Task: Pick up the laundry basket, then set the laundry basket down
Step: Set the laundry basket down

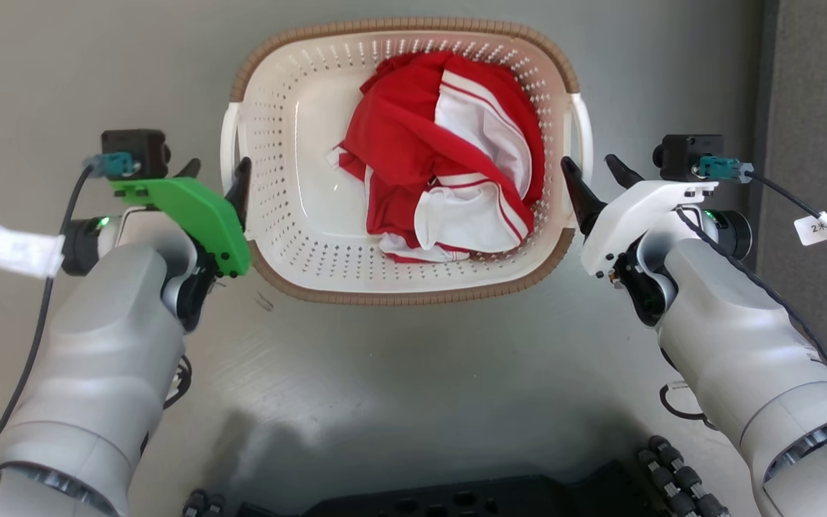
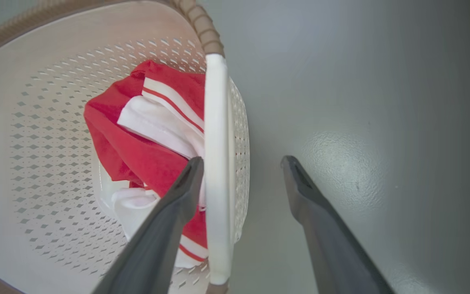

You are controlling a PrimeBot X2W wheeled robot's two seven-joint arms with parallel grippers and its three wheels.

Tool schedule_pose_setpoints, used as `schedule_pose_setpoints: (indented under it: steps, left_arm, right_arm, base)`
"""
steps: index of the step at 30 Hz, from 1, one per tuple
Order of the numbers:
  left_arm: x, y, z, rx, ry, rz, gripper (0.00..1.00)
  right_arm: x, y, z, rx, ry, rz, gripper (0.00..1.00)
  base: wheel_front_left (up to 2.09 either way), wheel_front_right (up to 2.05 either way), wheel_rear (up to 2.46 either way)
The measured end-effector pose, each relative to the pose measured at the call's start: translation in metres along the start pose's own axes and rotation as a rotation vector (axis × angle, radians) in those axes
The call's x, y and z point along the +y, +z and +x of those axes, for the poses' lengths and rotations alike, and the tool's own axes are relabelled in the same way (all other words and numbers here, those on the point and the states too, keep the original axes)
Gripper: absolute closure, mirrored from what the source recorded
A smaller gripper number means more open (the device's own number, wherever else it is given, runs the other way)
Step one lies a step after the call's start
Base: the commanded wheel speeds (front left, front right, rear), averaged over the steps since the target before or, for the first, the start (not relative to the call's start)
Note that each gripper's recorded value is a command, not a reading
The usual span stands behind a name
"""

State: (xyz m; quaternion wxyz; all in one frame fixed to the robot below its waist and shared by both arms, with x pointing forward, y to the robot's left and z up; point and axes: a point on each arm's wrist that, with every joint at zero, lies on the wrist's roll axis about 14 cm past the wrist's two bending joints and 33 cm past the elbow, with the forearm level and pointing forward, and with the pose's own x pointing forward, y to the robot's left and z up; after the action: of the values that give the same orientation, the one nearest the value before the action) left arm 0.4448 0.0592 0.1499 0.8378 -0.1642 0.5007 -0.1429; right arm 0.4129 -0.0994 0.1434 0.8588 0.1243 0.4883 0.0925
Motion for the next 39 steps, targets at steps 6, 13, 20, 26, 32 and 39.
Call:
schedule_pose_setpoints:
  steps: [6,13,20,26,32,39]
  left_arm:
    - [0.004,0.017,-0.022,-0.119,0.016,0.045,0.00]
    - [-0.007,0.029,-0.044,-0.172,0.000,0.108,0.00]
    - [-0.027,0.067,-0.069,-0.294,-0.033,0.127,0.00]
    - [-0.043,0.124,-0.103,-0.473,-0.042,0.176,0.00]
    - [-0.059,0.139,-0.141,-0.587,-0.037,0.212,0.00]
    - [-0.079,0.151,-0.178,-0.698,-0.040,0.258,0.00]
  right_arm:
    - [0.005,0.019,-0.017,-0.062,0.004,-0.007,0.00]
    - [0.006,0.056,-0.039,-0.177,0.006,-0.023,0.00]
    - [0.009,0.097,-0.068,-0.318,-0.009,-0.037,0.00]
    - [0.018,0.125,-0.099,-0.435,-0.001,-0.059,0.00]
    - [0.030,0.162,-0.142,-0.601,-0.013,-0.087,0.00]
    - [0.038,0.170,-0.180,-0.700,-0.016,-0.116,0.00]
  base:
    - [0.00,0.00,0.00]
    - [0.00,0.00,0.00]
    - [0.00,0.00,0.00]
    - [0.00,0.00,0.00]
    - [0.00,0.00,0.00]
    - [0.00,0.00,0.00]
